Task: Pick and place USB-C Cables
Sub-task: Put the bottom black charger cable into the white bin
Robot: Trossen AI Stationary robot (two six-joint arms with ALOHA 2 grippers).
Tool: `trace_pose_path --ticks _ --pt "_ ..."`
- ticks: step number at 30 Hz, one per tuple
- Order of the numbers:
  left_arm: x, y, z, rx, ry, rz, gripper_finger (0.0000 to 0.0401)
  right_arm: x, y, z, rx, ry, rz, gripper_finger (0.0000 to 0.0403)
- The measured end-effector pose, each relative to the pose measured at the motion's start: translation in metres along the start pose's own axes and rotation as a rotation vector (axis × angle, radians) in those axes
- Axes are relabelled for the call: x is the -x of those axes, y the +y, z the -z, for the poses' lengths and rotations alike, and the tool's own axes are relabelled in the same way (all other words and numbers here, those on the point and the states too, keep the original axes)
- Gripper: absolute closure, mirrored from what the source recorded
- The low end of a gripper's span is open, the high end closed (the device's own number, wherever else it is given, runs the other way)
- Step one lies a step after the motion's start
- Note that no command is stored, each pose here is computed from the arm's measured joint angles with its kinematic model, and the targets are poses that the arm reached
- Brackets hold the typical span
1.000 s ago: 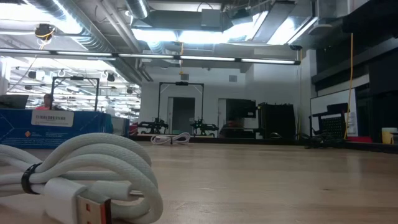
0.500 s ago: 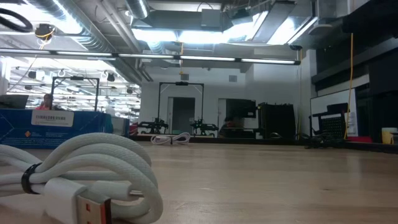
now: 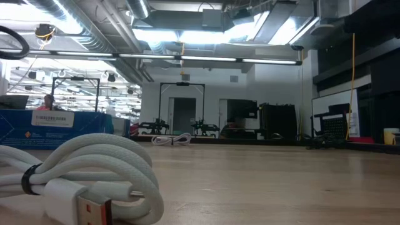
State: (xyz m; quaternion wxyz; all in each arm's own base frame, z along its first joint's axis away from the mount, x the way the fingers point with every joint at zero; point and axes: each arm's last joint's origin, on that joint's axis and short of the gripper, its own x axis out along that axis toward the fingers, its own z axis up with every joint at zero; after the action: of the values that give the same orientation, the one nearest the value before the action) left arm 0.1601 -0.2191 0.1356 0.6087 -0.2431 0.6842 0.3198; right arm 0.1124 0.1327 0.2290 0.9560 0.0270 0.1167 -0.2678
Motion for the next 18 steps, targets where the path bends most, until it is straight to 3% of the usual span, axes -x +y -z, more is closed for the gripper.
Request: trace_pose_path --ticks 6,13,18 --pt "-0.007 -0.003 -0.002 0.006 0.004 -0.023 0.0292 0.000 0.000 0.001 -0.002 0.032 0.000 0.0248" --pt "-0.004 -0.007 -0.023 0.118 0.009 -0.009 0.0383 0.000 0.000 0.002 -0.004 0.069 0.000 0.0248" --pt "0.018 -0.018 -0.046 -0.024 -0.102 -0.026 0.0383 0.000 0.000 0.002 -0.004 0.069 0.000 0.0248"
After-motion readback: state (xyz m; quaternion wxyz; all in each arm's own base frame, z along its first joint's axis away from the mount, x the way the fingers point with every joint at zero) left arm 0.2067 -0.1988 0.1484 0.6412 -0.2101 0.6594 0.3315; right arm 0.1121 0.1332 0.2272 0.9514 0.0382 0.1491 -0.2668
